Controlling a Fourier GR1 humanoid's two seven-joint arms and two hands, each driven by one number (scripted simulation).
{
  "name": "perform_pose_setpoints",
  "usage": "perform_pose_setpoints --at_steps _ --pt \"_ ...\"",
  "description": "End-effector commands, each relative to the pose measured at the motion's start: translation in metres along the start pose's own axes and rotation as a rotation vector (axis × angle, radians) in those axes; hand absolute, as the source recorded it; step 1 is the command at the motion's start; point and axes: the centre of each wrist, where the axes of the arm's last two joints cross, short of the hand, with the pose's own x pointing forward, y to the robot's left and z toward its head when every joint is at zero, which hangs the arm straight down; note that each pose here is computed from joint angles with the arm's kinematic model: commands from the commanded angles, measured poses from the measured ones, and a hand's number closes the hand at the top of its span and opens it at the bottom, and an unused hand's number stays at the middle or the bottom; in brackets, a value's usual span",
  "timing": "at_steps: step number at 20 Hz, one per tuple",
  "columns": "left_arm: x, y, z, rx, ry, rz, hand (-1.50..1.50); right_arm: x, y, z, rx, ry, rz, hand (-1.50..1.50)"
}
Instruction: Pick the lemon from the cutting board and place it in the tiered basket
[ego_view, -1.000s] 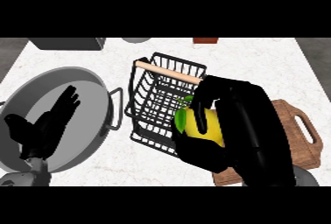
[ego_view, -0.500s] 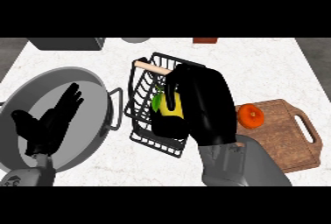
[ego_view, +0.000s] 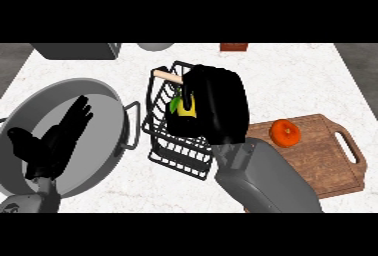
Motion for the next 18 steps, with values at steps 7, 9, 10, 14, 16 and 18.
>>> perform_pose_setpoints --at_steps 7,9,10,14,16,18 --pt "0.008 -0.003 0.005 -0.022 -0.001 0.009 0.00 -0.003 0.041 -0.023 -0.105 0.025 -0.083 -1.50" --pt "0.015 -0.001 0.000 -0.022 -0.013 -0.007 0.00 -0.005 0.046 -0.030 -0.095 0.016 -0.063 -1.50" --pt "-0.003 0.002 0.012 -0.009 -0.011 0.006 0.00 -0.001 0.034 -0.034 -0.092 0.012 -0.061 -1.50" --pt "0.007 -0.001 0.014 0.005 0.012 0.007 0.00 -0.008 0.031 -0.036 -0.125 0.028 -0.185 -1.50" --pt "0.007 0.003 0.003 -0.006 0.002 -0.008 0.00 -0.005 0.036 -0.026 -0.131 0.049 -0.260 -1.50" --pt "-0.004 -0.005 -0.004 -0.019 0.003 0.007 0.00 -0.011 0.024 -0.036 -0.170 0.075 -0.358 -1.50"
